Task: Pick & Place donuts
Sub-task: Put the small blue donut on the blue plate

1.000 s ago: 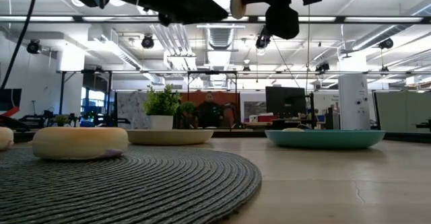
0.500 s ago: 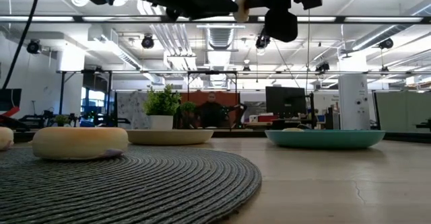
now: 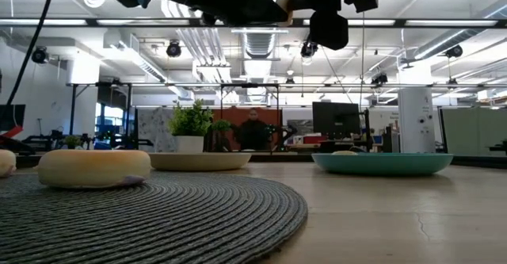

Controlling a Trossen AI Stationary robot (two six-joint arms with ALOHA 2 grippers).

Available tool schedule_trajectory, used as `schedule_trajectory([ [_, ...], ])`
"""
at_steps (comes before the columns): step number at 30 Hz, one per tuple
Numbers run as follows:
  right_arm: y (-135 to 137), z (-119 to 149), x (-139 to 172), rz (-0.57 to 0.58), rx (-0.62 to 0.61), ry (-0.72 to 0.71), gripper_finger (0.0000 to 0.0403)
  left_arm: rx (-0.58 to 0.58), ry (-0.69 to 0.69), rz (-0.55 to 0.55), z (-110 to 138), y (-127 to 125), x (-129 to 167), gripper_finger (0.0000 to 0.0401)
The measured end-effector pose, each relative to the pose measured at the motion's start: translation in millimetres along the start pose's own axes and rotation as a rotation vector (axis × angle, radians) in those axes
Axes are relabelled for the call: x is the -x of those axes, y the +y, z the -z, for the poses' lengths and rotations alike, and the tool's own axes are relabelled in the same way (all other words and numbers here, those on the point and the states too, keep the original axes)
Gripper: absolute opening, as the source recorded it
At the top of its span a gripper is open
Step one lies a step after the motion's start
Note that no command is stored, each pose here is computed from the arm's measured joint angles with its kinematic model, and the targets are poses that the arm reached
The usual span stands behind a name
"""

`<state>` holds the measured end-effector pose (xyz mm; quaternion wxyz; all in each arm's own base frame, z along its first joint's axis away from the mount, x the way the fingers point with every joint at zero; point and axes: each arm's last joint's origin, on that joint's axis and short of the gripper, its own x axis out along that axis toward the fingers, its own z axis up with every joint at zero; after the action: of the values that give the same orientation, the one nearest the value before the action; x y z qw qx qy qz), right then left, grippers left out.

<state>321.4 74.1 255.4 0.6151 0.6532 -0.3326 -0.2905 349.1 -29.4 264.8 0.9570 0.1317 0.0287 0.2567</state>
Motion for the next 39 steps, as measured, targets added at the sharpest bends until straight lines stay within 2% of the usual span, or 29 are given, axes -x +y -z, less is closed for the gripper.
schedule_trajectory([
  [6,-0.8,-0.4,0.1,0.001,0.003,0.000,0.0013,-0.020,0.001,-0.002,-2.1,0.4,-2.5,0.0123],
  [12,-4.2,-1.7,0.6,0.007,0.028,-0.001,0.0013,-0.082,0.020,0.003,0.4,1.6,-3.8,0.0052],
  [16,-4.2,-2.0,2.7,0.011,0.120,0.001,0.0013,-0.122,0.041,0.014,3.3,1.9,-4.7,0.0008],
  [23,10.7,-14.1,14.0,0.048,0.392,0.042,0.0013,-0.121,0.040,0.024,4.8,5.0,-7.5,0.0002],
  [26,24.1,-28.1,21.2,0.079,0.513,0.033,0.0013,-0.151,0.090,0.019,13.2,6.8,-9.1,0.0002],
  [31,38.3,-49.1,30.9,0.129,0.660,0.134,0.0016,-0.130,0.121,0.029,21.4,14.0,-16.8,0.0001],
  [34,56.4,-58.1,34.7,0.121,0.673,0.211,0.0042,-0.138,0.142,0.088,32.8,13.6,-26.4,0.0001],
  [39,74.5,-63.3,37.5,0.106,0.753,0.334,0.0121,-0.190,0.145,0.221,48.3,-2.4,-47.0,0.0001],
])
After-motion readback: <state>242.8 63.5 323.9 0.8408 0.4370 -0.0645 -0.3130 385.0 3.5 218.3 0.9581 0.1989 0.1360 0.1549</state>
